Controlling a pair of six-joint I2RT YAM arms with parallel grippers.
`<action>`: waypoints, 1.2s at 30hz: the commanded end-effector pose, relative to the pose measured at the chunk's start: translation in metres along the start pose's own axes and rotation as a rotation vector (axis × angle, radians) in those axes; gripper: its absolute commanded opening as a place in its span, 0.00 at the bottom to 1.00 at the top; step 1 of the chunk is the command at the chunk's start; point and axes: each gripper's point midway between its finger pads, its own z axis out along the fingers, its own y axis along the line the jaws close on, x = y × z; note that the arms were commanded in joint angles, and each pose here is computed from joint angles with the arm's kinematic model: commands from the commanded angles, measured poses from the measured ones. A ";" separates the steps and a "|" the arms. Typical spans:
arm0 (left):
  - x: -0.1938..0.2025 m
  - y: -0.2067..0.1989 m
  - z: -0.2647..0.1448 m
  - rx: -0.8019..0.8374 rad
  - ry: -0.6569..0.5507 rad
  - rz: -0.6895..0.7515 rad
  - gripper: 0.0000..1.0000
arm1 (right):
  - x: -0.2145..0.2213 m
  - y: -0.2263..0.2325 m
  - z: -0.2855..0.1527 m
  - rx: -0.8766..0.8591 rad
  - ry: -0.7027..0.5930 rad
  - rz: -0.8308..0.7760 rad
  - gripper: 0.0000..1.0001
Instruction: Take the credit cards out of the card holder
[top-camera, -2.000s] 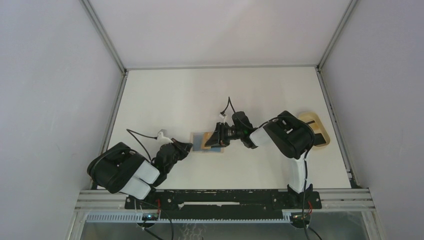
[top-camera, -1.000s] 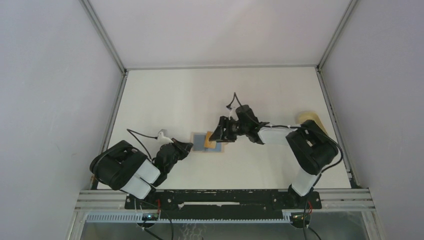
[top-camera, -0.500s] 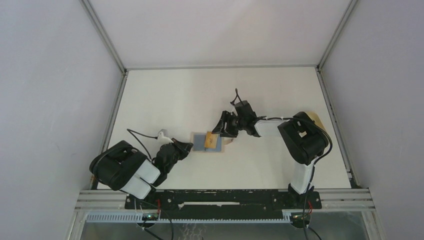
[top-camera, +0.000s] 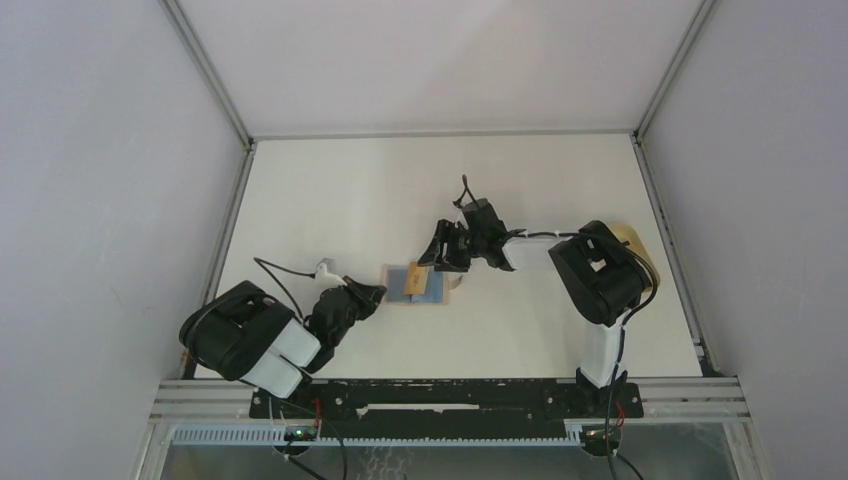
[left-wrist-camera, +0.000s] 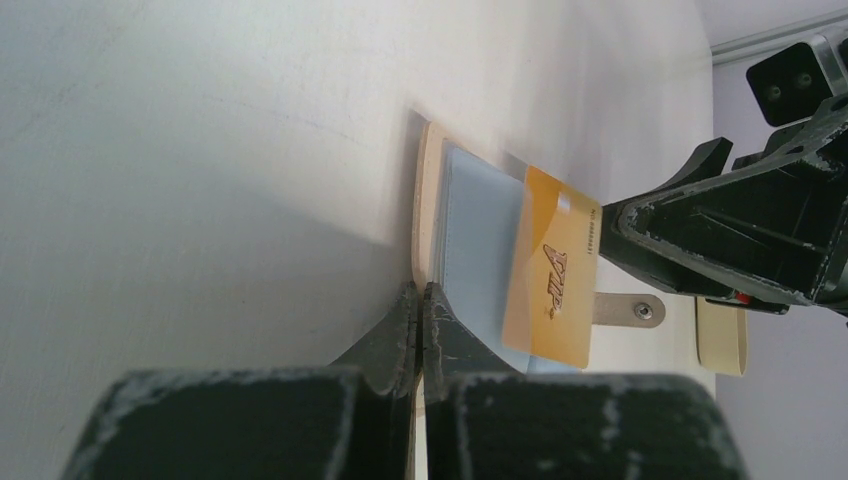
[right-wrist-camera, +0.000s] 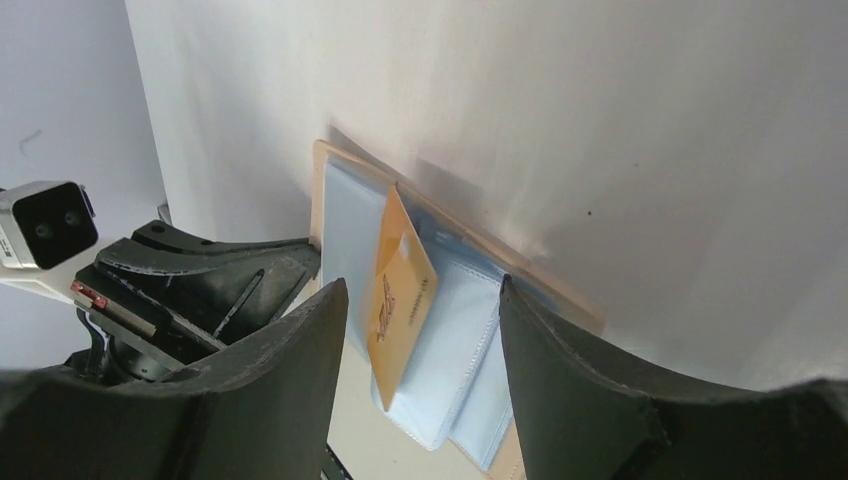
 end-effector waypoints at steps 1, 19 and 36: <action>0.005 0.002 0.003 -0.013 0.028 0.035 0.00 | 0.009 0.003 0.004 0.013 0.024 -0.036 0.66; 0.009 0.005 0.002 -0.019 0.040 0.034 0.00 | 0.002 0.020 -0.010 0.202 -0.046 -0.311 0.66; 0.016 0.007 0.005 -0.016 0.064 0.019 0.00 | -0.002 0.035 -0.008 0.221 -0.032 -0.431 0.63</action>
